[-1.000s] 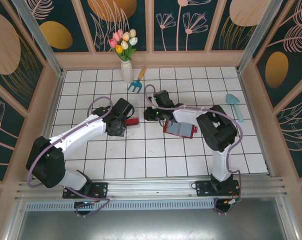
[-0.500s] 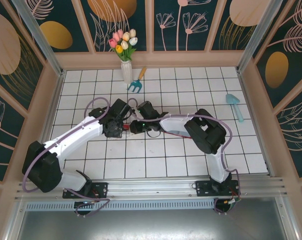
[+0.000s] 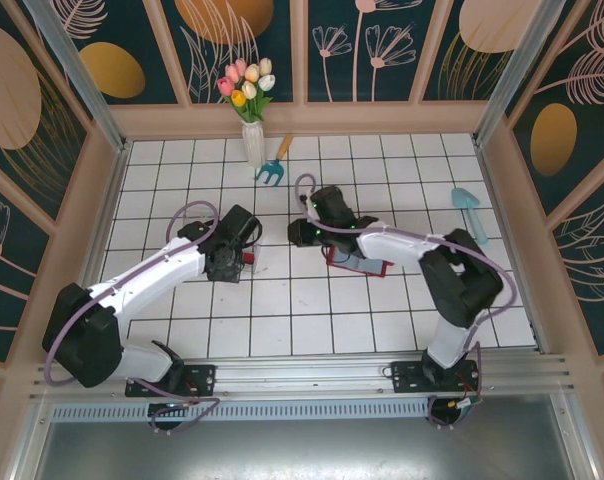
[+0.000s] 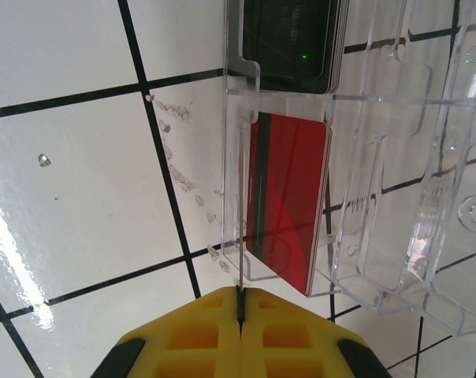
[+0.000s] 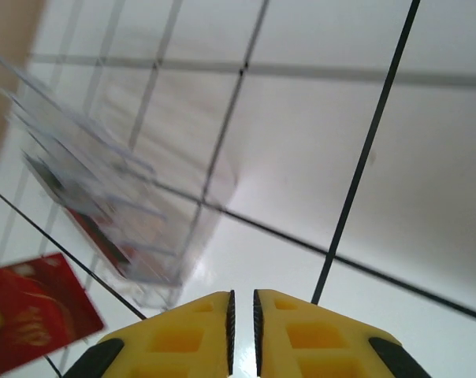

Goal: Take the credit cards out of the card holder

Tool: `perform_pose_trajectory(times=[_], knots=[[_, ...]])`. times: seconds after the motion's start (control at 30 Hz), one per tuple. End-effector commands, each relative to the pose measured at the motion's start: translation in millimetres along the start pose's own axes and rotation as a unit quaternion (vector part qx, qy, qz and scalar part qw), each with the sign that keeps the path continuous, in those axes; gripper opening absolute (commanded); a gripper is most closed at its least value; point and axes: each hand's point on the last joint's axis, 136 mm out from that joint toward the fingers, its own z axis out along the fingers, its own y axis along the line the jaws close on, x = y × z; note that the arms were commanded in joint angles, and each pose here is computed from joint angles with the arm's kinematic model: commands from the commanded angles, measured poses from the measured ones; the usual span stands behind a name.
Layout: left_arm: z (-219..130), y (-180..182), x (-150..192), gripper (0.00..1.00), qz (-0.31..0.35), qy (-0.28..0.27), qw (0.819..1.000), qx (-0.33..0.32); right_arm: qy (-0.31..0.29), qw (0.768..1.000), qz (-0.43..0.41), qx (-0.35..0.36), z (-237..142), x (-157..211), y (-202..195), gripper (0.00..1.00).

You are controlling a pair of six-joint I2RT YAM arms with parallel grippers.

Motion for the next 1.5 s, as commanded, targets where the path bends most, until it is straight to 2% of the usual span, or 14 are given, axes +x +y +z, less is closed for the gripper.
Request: perform_pose_trajectory(times=[0.0, 0.17, 0.6, 0.83, 1.13, 1.27, 1.33, 1.47], knots=[[8, 3, -9, 0.0, -0.209, -0.03, 0.977, -0.002, -0.03, 1.0, -0.006, 0.005, -24, -10, 4, 0.18], [11, -6, -11, 0.0, -0.197, -0.043, 0.979, 0.002, -0.047, 0.999, -0.001, 0.015, -41, -15, 1, 0.19], [17, -36, -7, 0.0, -0.154, -0.057, 0.986, 0.005, -0.039, 0.999, 0.013, 0.031, -43, -1, -13, 0.19], [39, -24, 8, 0.0, -0.16, -0.023, 0.987, -0.02, -0.039, 0.999, 0.014, 0.032, -43, -1, -14, 0.19], [52, -17, 6, 0.0, -0.155, -0.029, 0.987, -0.04, -0.036, 0.999, 0.015, 0.035, -43, 2, -16, 0.19], [51, -29, 2, 0.25, -0.139, -0.036, 0.989, -0.026, -0.036, 0.999, 0.016, 0.036, -44, 1, -16, 0.19], [47, -39, 0, 0.41, -0.126, -0.044, 0.991, -0.016, -0.037, 0.999, 0.016, 0.036, -44, 1, -15, 0.19], [39, -61, -7, 0.43, -0.097, -0.059, 0.993, 0.011, -0.041, 0.998, 0.02, 0.038, -46, -1, -15, 0.19]])
